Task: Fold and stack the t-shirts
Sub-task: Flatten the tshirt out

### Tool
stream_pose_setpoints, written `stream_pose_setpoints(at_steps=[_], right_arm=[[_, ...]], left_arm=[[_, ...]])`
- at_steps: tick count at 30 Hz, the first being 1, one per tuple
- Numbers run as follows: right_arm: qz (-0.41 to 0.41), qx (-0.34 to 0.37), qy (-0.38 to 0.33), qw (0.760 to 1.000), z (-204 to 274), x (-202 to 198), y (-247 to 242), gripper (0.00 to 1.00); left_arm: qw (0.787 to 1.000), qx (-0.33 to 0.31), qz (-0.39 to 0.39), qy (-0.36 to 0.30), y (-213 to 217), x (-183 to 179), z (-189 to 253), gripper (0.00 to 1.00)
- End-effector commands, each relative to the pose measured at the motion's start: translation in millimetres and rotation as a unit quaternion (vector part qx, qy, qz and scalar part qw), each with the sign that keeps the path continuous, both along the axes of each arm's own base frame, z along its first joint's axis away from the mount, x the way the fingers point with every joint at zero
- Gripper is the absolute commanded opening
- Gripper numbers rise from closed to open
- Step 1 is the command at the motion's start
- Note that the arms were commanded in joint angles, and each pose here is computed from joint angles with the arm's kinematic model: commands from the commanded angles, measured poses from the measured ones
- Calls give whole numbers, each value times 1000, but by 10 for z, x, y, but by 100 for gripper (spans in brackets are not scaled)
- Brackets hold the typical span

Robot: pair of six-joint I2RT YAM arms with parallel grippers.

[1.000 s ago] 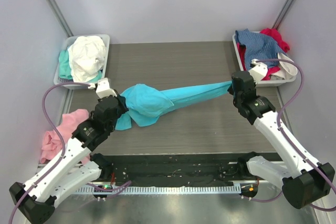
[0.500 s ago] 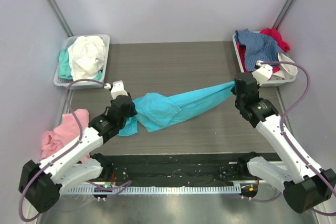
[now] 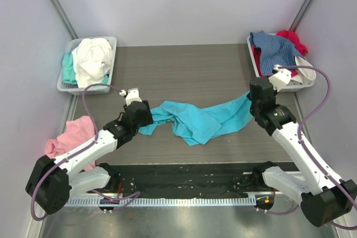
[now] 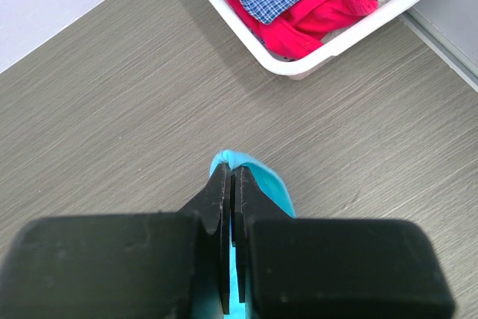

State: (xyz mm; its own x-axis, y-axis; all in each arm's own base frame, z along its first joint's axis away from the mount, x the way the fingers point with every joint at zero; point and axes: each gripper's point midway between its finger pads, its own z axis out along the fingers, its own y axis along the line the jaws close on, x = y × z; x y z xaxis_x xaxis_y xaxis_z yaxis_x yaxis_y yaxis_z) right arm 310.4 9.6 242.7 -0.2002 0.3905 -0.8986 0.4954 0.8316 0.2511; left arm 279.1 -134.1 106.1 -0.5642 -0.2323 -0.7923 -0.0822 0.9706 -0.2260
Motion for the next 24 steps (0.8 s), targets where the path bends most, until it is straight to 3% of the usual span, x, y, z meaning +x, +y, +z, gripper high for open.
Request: stream_pose_setpoints(at_steps=[1,7,16,24], right_arm=[[-10,2,-5,1000,1,17,-26,1],[0,9,8,1000,-94,32,29,1],[3,9,8,1000,-93,25,36,1],[3,7,11,1000,-88,4,24,1]], left_arm=[[997,-49,-55,-37,-464,126,279,56],[984,-49,-155,-70,-1318,73,487,58],[962,-66,-260,-61,-2482,38,276,59],[951,-39,-303,-41,-3069,2,-68,58]])
